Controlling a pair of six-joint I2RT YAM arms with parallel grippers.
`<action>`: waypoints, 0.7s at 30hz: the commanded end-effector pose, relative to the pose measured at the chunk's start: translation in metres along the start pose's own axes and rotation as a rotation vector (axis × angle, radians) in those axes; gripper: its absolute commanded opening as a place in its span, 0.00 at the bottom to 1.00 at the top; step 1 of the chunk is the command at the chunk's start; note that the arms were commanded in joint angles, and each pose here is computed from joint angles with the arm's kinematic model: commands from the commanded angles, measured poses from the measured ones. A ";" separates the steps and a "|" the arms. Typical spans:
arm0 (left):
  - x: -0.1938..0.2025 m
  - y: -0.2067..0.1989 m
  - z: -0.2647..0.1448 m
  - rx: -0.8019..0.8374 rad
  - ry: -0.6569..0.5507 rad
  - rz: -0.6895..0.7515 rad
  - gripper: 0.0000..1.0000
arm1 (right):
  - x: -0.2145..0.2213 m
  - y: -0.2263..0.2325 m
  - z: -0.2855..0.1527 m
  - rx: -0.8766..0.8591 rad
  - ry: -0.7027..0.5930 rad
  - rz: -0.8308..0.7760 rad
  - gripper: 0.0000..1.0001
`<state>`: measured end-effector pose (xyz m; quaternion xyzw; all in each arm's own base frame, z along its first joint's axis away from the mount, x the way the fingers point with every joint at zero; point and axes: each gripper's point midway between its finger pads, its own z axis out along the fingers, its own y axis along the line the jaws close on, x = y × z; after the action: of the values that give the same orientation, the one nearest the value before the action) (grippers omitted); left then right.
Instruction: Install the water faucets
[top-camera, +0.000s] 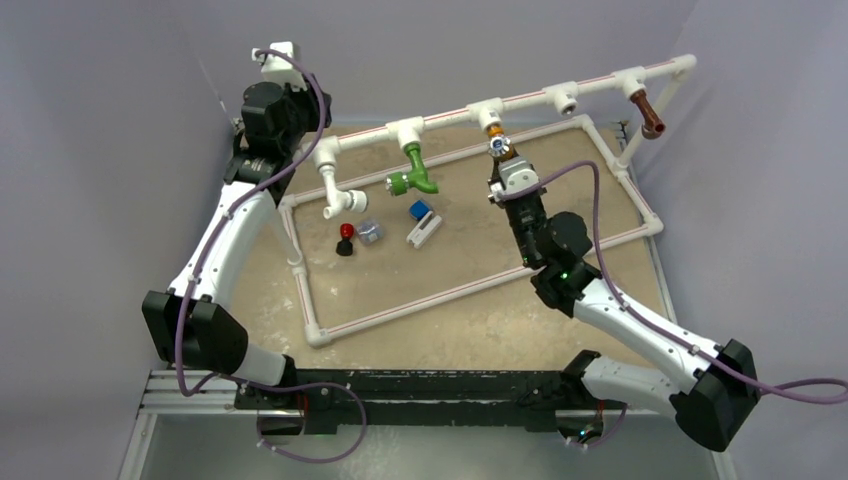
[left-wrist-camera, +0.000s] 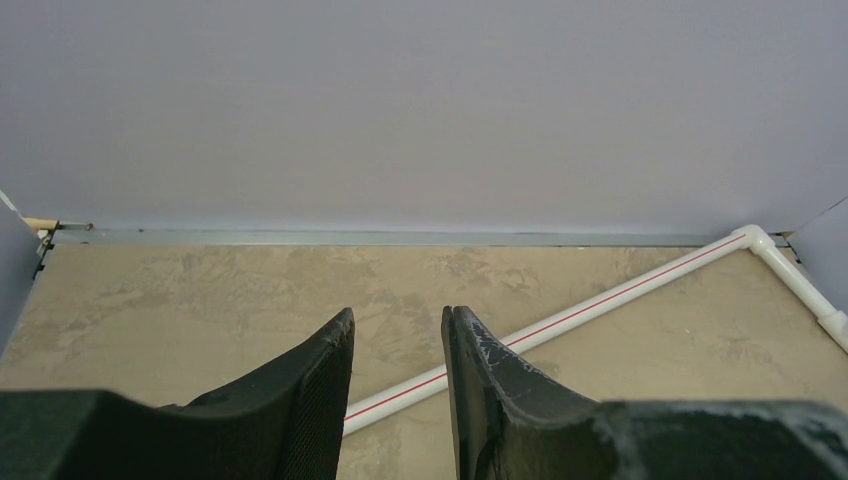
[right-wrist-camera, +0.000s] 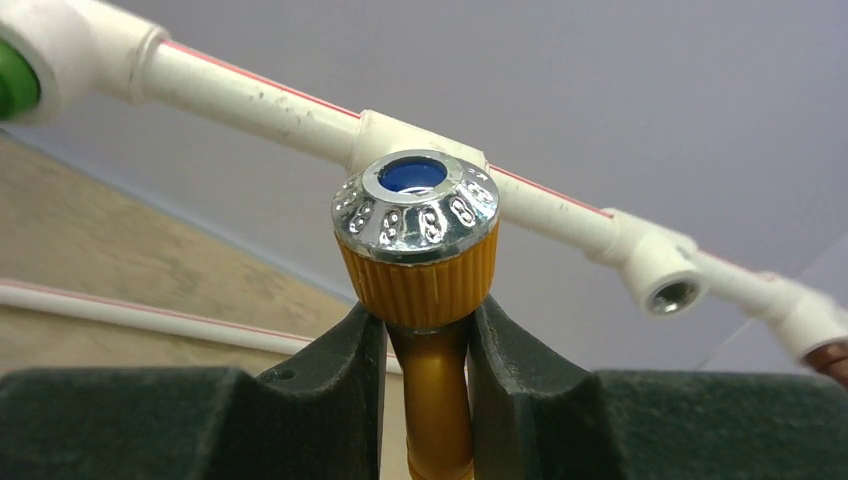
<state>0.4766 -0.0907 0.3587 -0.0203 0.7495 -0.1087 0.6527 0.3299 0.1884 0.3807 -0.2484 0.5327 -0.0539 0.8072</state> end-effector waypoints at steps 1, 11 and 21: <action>0.135 0.025 -0.001 -0.065 0.403 0.017 0.37 | -0.053 0.027 -0.006 -0.088 -0.193 0.562 0.00; 0.135 0.024 -0.002 -0.061 0.403 0.016 0.37 | -0.084 0.007 -0.011 -0.023 -0.258 1.173 0.00; 0.136 0.023 -0.001 -0.058 0.405 0.013 0.37 | -0.089 -0.007 -0.026 0.022 -0.254 1.749 0.00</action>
<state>0.4770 -0.0867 0.3579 -0.0224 0.7507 -0.1069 0.6515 0.3140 0.1888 0.3893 0.1751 0.5473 0.3744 0.7278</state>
